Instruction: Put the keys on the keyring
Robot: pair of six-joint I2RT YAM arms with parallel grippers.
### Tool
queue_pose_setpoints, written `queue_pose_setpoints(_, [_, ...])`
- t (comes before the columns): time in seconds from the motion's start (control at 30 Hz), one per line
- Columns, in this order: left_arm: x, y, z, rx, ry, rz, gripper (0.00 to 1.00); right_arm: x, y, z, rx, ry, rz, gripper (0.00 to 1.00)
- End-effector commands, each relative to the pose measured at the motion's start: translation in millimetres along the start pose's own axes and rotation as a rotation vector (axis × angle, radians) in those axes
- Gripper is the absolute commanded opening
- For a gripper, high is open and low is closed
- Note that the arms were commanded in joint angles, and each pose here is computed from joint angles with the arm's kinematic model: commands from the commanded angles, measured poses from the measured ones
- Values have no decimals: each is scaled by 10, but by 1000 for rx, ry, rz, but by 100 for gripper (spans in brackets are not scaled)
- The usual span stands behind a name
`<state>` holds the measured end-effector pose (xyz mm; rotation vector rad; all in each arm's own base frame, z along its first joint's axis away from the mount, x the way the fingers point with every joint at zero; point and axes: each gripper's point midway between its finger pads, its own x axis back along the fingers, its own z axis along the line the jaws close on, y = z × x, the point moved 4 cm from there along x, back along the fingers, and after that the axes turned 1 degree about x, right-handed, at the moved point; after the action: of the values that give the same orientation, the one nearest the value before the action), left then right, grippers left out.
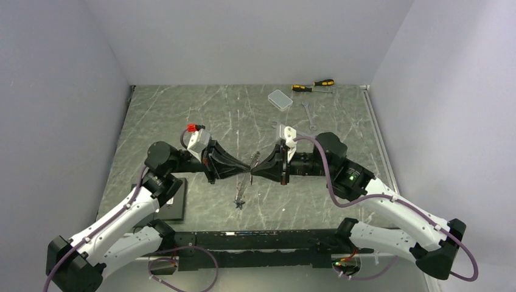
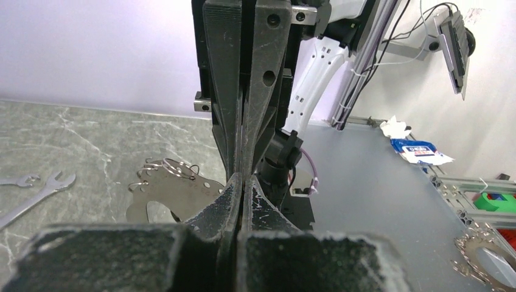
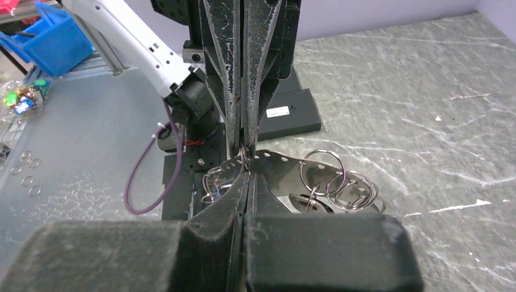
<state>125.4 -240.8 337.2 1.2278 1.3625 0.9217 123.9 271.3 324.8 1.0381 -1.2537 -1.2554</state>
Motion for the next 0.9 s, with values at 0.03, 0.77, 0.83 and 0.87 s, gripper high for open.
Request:
queue_pose_setpoints(0.03, [-4, 326, -185, -113, -37, -127, 0, -70, 31, -70, -38, -29, -48, 0])
queue_pose_setpoints(0.77, [4, 442, -95, -143, 40, -240, 0, -241, 107, -89, -177, -4, -185, 0])
queue_pose_setpoints(0.83, [4, 455, -92, -138, 41, -261, 0, -246, 120, -92, -181, -4, -218, 0])
queue_pose_setpoints(0.87, [6, 465, -90, -134, 43, -272, 0, -253, 131, -90, -183, 2, -231, 0])
